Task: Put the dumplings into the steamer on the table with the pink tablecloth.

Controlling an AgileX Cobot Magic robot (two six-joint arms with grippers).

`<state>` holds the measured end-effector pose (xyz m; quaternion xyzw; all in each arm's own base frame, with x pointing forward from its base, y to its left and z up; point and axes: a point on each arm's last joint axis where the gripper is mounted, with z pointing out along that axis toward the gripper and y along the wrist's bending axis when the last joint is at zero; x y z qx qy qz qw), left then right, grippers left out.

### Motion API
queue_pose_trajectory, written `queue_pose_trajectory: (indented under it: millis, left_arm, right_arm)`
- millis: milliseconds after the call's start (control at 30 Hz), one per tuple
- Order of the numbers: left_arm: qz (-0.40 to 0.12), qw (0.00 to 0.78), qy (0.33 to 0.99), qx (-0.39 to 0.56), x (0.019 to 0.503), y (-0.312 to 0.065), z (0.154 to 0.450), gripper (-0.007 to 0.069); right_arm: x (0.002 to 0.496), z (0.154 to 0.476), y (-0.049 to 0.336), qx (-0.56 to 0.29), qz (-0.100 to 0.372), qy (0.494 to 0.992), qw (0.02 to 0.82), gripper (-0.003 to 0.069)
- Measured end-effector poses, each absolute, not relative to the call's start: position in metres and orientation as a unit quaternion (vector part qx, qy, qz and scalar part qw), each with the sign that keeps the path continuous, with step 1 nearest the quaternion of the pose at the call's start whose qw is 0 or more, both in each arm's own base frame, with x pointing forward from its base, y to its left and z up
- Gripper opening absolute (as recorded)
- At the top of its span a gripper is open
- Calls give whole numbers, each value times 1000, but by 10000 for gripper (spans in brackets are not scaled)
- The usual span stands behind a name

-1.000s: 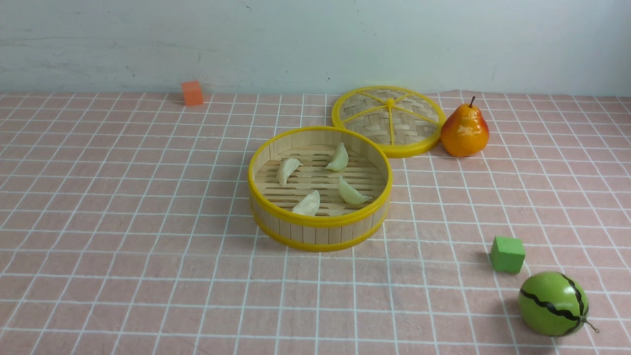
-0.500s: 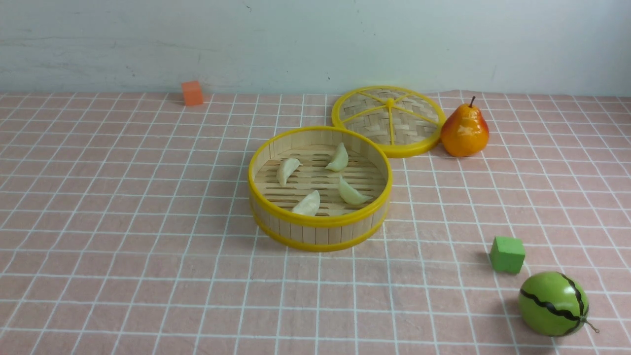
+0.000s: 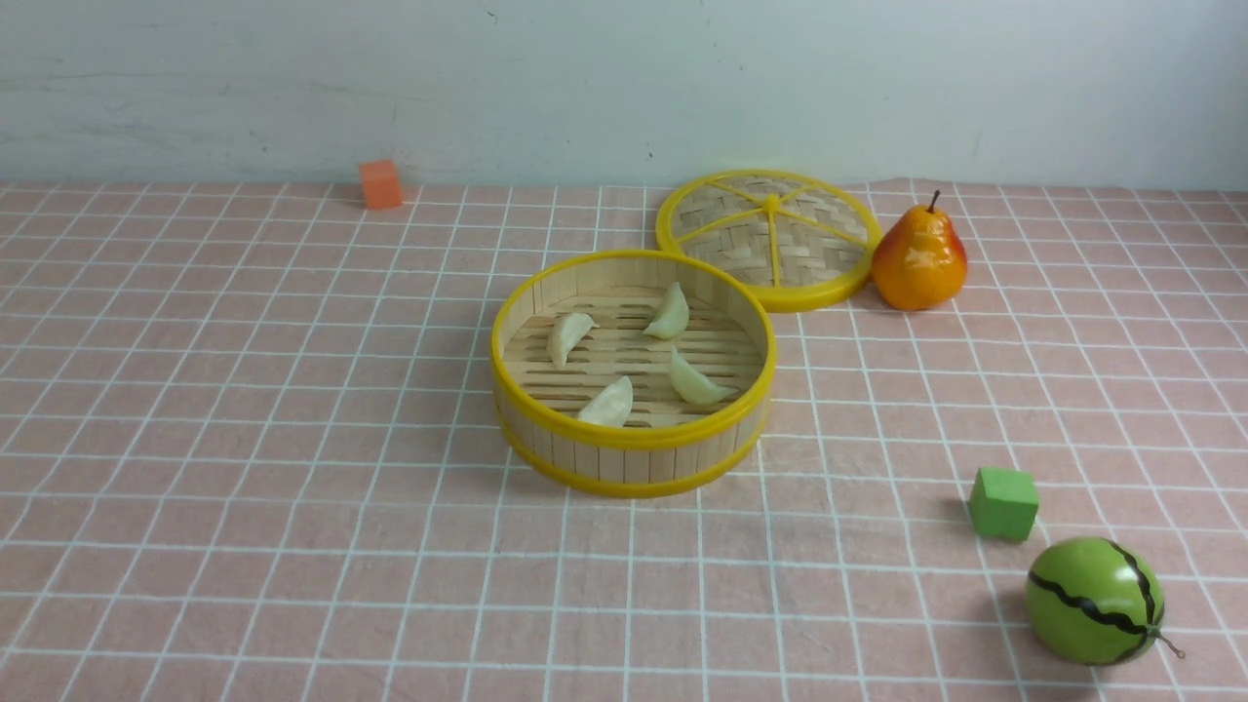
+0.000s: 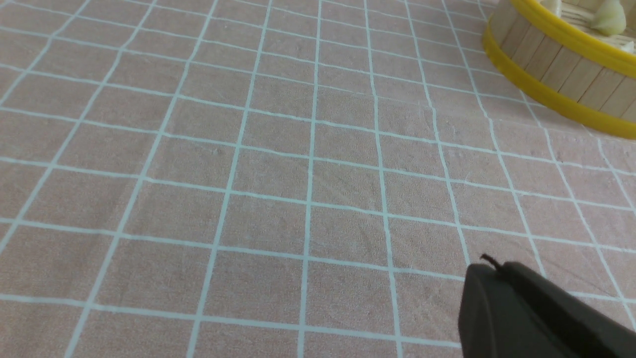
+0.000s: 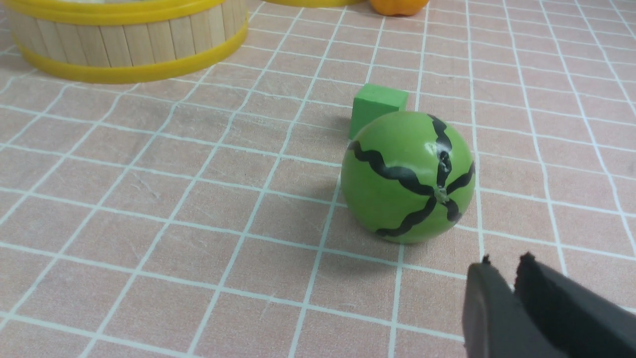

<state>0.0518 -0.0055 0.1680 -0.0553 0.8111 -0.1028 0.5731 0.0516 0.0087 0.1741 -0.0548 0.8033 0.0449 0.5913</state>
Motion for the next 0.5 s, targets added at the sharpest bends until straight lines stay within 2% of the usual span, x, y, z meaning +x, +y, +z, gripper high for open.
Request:
queue_pose_trajectory:
  millis: [500]
  left_arm:
    - [-103,573,811,-55,52,-6,168,-14]
  right_arm:
    - [52,174,9,-55,45,803,591,113]
